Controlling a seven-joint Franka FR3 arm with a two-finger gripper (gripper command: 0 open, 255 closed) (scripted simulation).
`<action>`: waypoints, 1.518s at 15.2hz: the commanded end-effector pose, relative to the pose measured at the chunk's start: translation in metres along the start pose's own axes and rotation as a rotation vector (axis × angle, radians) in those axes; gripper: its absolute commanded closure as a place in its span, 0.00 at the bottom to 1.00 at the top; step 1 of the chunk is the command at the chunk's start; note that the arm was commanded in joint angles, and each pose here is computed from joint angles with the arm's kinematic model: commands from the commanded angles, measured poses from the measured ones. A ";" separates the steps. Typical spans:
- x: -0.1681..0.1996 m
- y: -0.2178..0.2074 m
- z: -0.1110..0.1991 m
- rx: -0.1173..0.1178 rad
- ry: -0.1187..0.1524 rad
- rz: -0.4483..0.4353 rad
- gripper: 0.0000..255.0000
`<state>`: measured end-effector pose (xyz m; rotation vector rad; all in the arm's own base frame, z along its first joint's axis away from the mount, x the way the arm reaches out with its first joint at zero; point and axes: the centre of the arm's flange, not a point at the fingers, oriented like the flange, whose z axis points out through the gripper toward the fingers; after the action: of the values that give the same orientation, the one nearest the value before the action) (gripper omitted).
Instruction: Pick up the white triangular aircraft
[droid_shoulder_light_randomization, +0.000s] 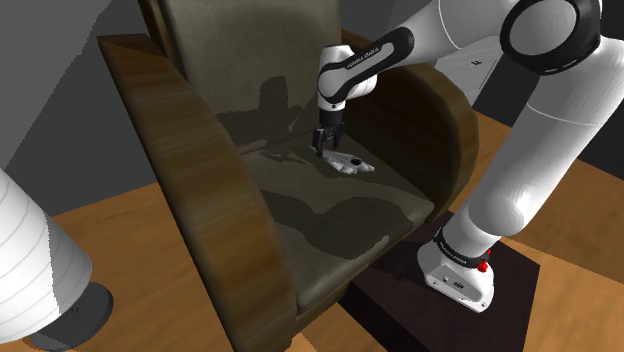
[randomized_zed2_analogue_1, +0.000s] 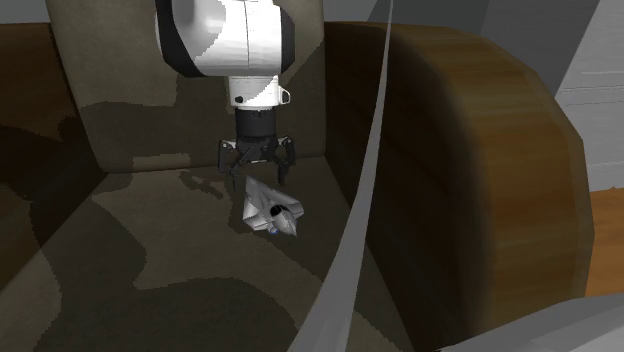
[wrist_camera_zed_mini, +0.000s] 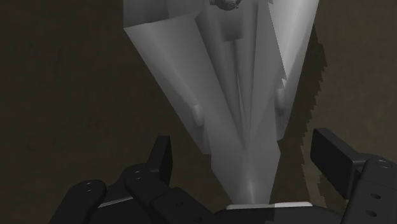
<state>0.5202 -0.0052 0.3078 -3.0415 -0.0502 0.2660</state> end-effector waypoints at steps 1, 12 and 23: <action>0.001 0.001 0.007 0.000 0.000 0.000 0.00; 0.001 0.001 0.007 0.000 0.000 0.000 1.00; -0.009 -0.005 -0.050 0.000 0.000 0.000 1.00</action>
<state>0.5215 -0.0056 0.3538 -3.0415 -0.0504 0.2652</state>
